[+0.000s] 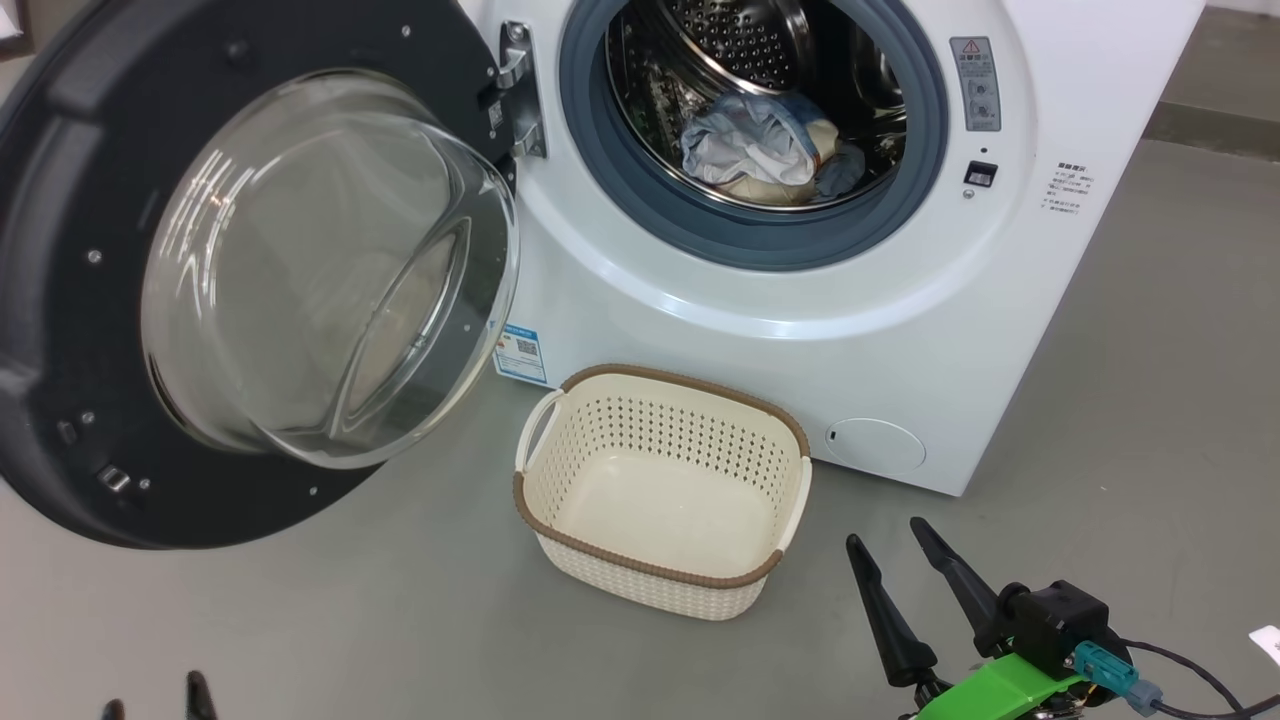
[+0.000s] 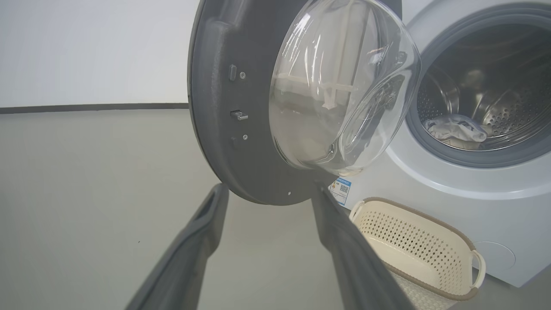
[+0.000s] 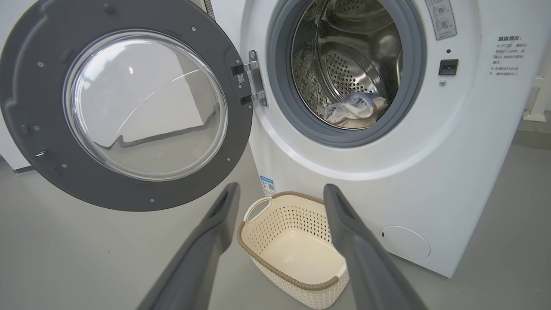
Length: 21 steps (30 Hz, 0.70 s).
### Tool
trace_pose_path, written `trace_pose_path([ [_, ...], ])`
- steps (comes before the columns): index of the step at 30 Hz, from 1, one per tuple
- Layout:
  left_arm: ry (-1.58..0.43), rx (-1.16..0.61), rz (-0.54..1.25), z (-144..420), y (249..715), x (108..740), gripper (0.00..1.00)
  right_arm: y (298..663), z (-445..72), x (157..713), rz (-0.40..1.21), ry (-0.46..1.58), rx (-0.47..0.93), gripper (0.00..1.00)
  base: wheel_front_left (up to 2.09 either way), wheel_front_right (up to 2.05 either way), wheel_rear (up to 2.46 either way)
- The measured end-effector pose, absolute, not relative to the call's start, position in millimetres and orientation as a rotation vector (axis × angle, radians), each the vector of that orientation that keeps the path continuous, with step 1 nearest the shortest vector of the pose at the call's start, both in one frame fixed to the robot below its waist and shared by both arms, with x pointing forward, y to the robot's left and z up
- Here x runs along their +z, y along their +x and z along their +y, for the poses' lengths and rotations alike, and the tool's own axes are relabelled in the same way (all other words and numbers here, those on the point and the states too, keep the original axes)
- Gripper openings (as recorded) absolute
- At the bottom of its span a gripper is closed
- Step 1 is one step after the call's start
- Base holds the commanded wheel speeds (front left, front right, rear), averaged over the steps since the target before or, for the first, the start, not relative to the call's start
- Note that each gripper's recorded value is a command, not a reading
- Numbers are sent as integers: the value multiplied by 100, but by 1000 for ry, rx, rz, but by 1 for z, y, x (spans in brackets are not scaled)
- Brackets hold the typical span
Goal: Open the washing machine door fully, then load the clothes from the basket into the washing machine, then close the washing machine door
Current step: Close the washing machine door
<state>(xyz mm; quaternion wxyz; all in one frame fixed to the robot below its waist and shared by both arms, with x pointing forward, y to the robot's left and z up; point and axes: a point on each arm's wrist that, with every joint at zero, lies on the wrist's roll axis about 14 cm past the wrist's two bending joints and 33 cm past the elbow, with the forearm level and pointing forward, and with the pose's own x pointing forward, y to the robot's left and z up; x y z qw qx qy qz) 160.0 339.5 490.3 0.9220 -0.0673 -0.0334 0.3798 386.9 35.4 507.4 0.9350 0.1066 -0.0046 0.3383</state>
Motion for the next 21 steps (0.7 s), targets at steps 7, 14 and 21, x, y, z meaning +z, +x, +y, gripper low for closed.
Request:
trace_pose_path([
  [7,-159,779,-68,339,162,489,0,388,33,505,-5,219,685,100,0,0,0],
  [14,-182,782,-69,340,163,488,0,390,31,503,1,218,680,100,0,0,0],
  [21,-416,918,-203,376,145,496,0,391,31,501,5,221,678,100,0,0,0],
])
